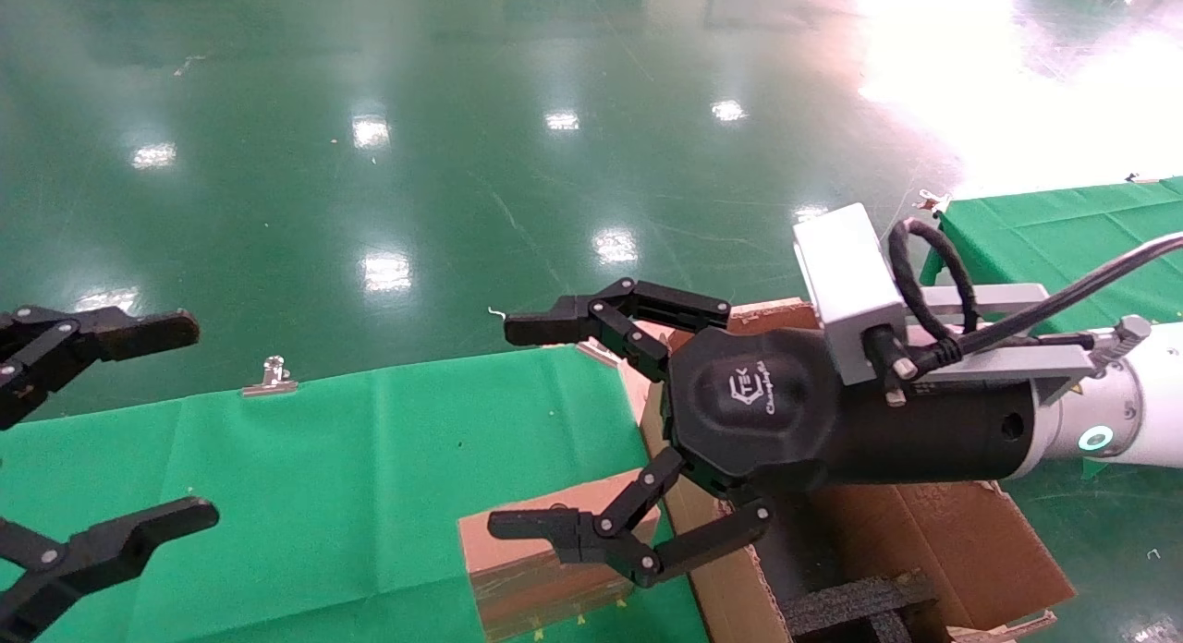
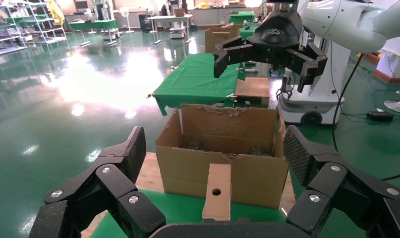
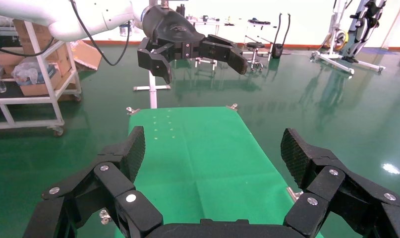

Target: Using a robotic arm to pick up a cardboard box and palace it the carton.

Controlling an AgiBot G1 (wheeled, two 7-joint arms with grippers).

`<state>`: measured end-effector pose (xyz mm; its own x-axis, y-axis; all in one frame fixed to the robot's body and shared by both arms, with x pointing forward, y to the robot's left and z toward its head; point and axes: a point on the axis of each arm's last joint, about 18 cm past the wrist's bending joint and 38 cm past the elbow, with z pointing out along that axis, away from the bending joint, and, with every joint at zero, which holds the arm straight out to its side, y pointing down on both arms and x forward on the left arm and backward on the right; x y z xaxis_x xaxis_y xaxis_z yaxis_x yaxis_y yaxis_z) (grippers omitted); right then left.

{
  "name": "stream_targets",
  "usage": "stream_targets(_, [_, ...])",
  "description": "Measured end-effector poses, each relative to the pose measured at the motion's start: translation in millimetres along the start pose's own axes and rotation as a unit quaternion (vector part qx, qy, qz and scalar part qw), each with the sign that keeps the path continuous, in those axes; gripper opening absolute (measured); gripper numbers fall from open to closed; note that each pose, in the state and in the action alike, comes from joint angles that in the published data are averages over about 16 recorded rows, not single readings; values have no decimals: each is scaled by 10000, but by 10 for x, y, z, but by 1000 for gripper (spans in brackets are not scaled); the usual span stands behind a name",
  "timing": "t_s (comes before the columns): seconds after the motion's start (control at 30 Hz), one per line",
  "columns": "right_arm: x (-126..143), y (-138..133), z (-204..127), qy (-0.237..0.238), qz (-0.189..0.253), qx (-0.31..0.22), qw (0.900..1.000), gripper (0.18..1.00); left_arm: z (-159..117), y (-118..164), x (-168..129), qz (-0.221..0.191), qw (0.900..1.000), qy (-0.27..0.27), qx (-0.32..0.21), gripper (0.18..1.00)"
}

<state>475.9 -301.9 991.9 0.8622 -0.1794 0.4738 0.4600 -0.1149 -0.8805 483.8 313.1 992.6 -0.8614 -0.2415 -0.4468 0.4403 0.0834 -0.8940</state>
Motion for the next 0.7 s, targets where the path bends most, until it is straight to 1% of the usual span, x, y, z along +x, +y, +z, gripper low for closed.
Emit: stream_targets(0.7, [0, 0, 0, 0, 0, 0, 10000, 1001, 0, 0, 0, 0, 10000, 0, 0, 1000])
